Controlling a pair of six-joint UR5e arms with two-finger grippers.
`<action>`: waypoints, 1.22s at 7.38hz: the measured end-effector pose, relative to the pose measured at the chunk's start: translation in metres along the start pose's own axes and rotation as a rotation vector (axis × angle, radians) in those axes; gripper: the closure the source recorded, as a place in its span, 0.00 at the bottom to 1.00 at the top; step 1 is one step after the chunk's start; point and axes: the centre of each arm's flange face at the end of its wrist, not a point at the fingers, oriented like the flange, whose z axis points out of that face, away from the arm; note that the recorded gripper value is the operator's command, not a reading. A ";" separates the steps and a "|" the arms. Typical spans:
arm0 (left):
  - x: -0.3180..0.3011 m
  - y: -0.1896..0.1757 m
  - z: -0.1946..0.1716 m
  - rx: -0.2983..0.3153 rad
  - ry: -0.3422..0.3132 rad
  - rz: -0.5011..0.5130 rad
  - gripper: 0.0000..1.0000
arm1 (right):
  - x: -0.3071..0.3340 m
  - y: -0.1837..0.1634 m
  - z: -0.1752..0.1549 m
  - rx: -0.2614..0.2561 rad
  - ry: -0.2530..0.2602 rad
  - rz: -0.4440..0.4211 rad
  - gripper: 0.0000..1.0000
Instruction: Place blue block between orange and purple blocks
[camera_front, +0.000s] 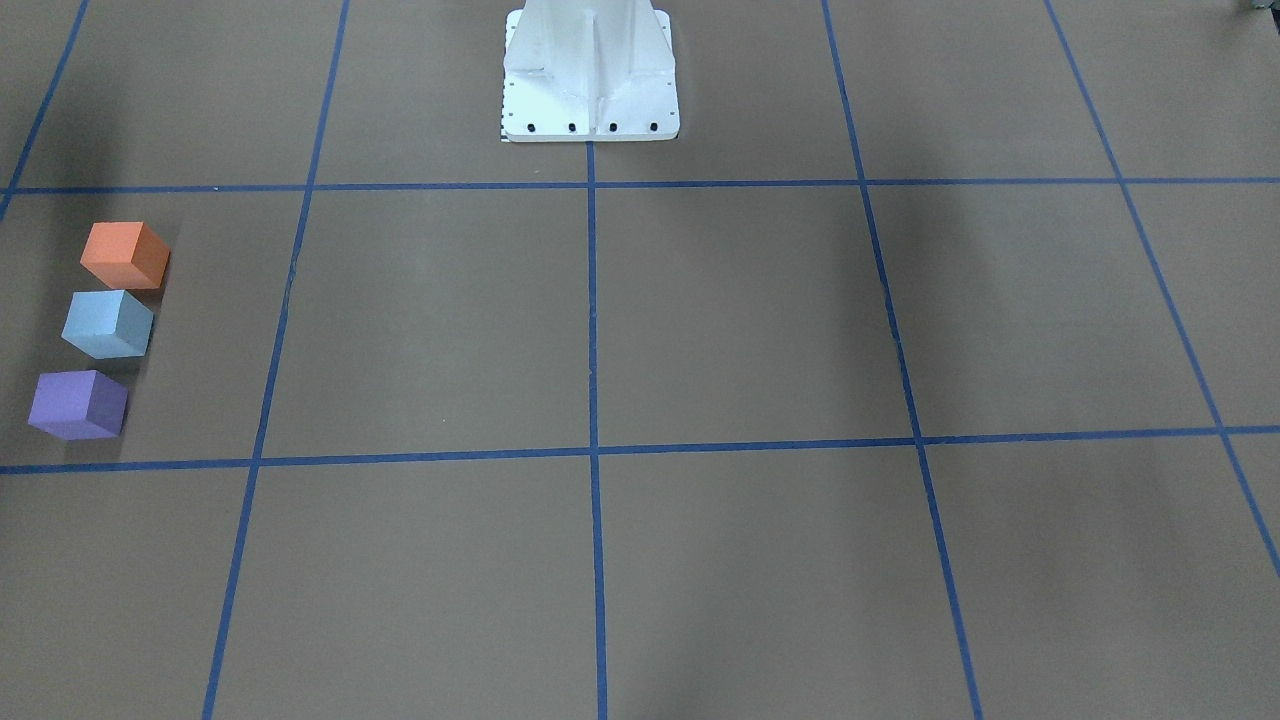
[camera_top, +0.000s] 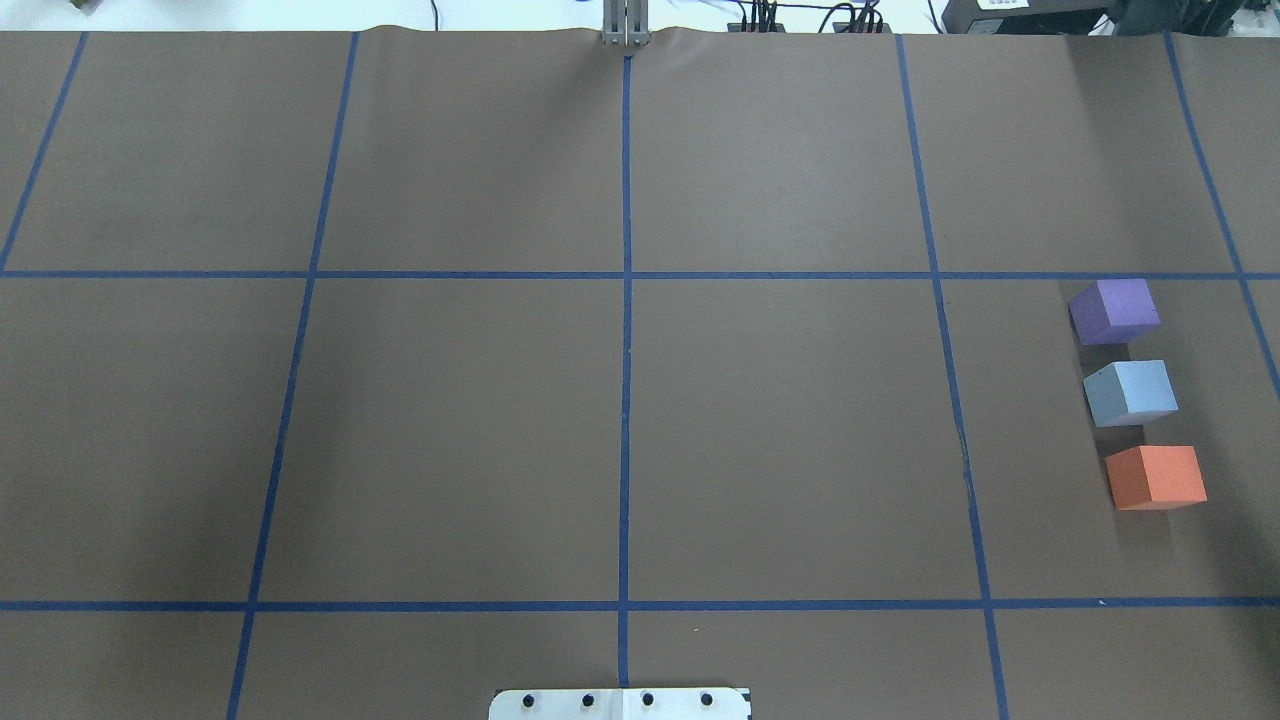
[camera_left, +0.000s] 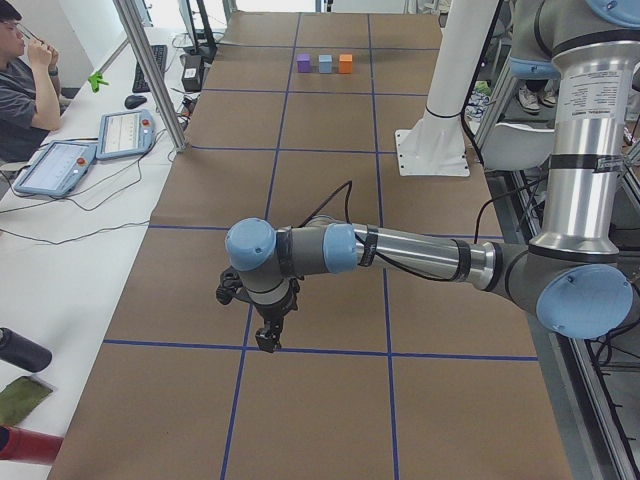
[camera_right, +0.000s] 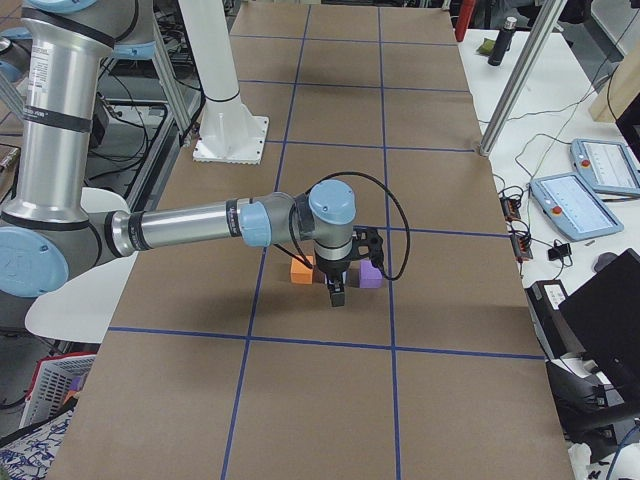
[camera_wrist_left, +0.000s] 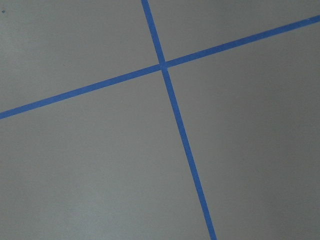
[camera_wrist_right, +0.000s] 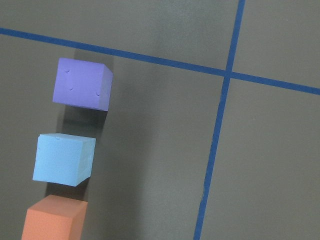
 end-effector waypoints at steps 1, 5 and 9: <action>0.000 0.000 0.000 0.005 -0.002 0.008 0.00 | 0.000 0.000 0.000 0.000 0.000 -0.001 0.00; 0.000 0.000 0.000 0.018 -0.009 0.023 0.00 | 0.000 -0.001 0.001 0.007 0.000 -0.004 0.00; 0.001 -0.002 -0.002 0.021 -0.011 0.026 0.00 | 0.000 -0.001 0.001 0.013 -0.003 0.003 0.00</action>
